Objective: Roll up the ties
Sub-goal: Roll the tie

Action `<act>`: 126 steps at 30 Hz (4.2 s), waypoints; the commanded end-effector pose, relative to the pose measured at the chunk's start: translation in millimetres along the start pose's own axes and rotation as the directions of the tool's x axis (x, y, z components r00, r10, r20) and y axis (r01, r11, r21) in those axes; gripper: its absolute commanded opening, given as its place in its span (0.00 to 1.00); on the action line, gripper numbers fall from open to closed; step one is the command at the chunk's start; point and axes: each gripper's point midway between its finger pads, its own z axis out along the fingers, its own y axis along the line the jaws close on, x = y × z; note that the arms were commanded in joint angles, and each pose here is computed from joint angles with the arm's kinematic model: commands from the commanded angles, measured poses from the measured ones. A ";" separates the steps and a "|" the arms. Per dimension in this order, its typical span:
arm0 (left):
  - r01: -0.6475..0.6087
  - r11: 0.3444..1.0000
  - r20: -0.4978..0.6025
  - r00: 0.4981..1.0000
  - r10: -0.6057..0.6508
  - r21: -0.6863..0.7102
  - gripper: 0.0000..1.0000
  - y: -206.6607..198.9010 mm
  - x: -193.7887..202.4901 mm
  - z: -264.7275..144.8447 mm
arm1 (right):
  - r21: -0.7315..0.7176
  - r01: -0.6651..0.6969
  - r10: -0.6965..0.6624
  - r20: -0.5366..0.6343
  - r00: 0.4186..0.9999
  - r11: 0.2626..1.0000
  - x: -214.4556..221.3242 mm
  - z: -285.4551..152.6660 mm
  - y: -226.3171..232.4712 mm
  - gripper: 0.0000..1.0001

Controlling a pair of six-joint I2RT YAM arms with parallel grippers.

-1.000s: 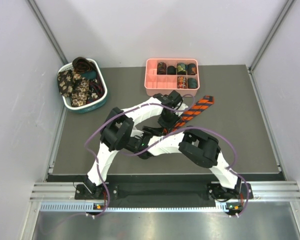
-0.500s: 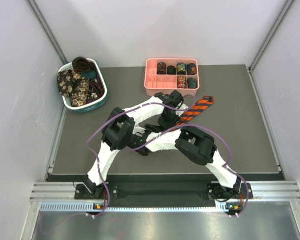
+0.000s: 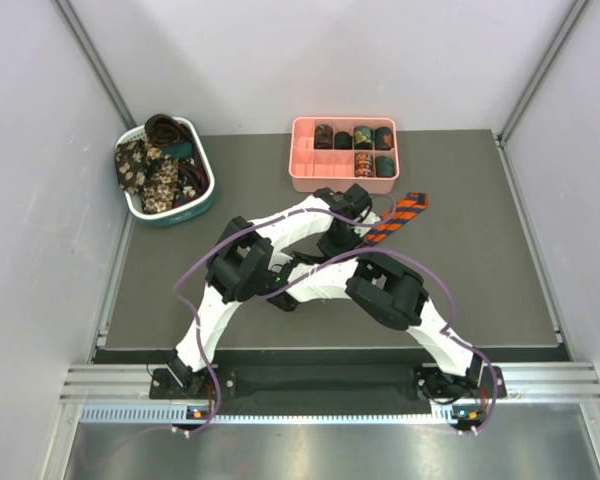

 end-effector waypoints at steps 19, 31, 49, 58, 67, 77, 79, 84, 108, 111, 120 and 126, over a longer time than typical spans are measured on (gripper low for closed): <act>-0.074 0.995 0.089 0.994 0.068 0.072 0.58 -18.5 -13.8 -31.9 | -0.232 -0.119 0.115 -0.030 0.993 0.966 6.8 -4.7 32.5 0.00; 0.078 0.997 0.584 0.810 -0.061 -0.004 0.90 19.6 -67.7 -127.3 | -0.304 -0.179 0.191 0.010 0.981 0.936 -4.5 -16.7 20.4 0.00; 0.751 0.612 0.869 0.105 -0.483 0.250 0.99 169.8 36.7 -205.8 | -0.562 -0.254 0.415 0.179 0.892 0.788 -16.9 -36.5 -18.1 0.01; 0.763 0.596 0.883 0.074 -0.464 0.249 0.99 173.5 60.9 -199.1 | -0.746 -0.293 0.564 0.133 0.815 0.598 -17.4 -42.3 -27.2 0.01; 0.722 0.641 0.889 0.079 -0.451 0.261 0.99 166.1 66.0 -192.7 | -0.923 -0.288 0.684 -0.038 0.728 0.256 -22.5 -51.0 -33.4 0.00; 0.406 0.884 0.890 0.279 -0.361 0.231 0.99 101.9 36.4 -171.6 | -0.961 -0.267 0.667 -0.248 0.703 -0.075 -14.6 -42.0 -34.6 0.00; 0.365 0.907 0.873 0.347 -0.344 0.212 0.99 94.8 31.1 -157.9 | -0.952 -0.279 0.655 -0.289 0.698 -0.124 -12.0 -36.2 -32.1 0.01; 0.245 0.961 0.871 0.434 -0.228 0.130 0.98 64.4 21.6 -138.9 | -0.935 -0.260 0.645 -0.356 0.676 -0.243 -13.3 -33.6 -30.3 0.01; -0.150 0.988 0.844 0.522 0.121 -0.048 0.93 2.8 -19.7 -79.5 | -0.845 -0.308 0.516 -0.516 0.683 -0.438 14.9 20.2 -10.8 0.04; -0.165 0.985 0.836 0.533 0.129 -0.047 0.91 0.6 -22.5 -73.6 | -0.841 -0.339 0.504 -0.528 0.684 -0.422 19.6 26.9 -3.1 0.04; -0.189 0.981 0.810 0.569 0.145 -0.043 0.83 -2.0 -30.7 -54.7 | -0.838 -0.364 0.492 -0.537 0.685 -0.407 24.6 30.1 3.6 0.04; -0.205 0.978 0.779 0.606 0.159 -0.041 0.73 -1.8 -32.0 -39.7 | -0.841 -0.360 0.498 -0.532 0.685 -0.404 24.2 30.3 3.3 0.04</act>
